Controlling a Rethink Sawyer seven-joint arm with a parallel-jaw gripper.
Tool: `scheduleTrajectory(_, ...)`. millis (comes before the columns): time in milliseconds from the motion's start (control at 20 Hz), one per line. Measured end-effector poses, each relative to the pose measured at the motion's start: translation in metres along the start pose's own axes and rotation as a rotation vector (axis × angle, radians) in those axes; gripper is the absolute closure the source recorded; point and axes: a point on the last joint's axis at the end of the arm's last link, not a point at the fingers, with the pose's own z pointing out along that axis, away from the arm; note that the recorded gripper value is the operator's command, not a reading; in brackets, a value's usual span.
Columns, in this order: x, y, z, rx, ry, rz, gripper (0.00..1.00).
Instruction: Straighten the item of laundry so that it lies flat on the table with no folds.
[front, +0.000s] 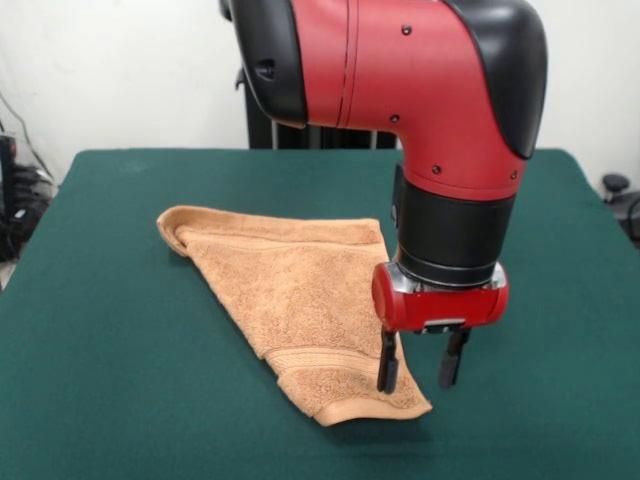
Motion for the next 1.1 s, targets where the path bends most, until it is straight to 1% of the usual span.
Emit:
scheduleTrajectory(350, 0.003, 0.001, 0.004, -0.001, 0.007, -0.002, 0.0)
scheduleTrajectory(850, 0.018, 0.007, 0.026, -0.011, 0.04, -0.006, 0.0)
scheduleTrajectory(1100, 0.019, 0.007, 0.026, -0.011, 0.041, -0.006, 0.0)
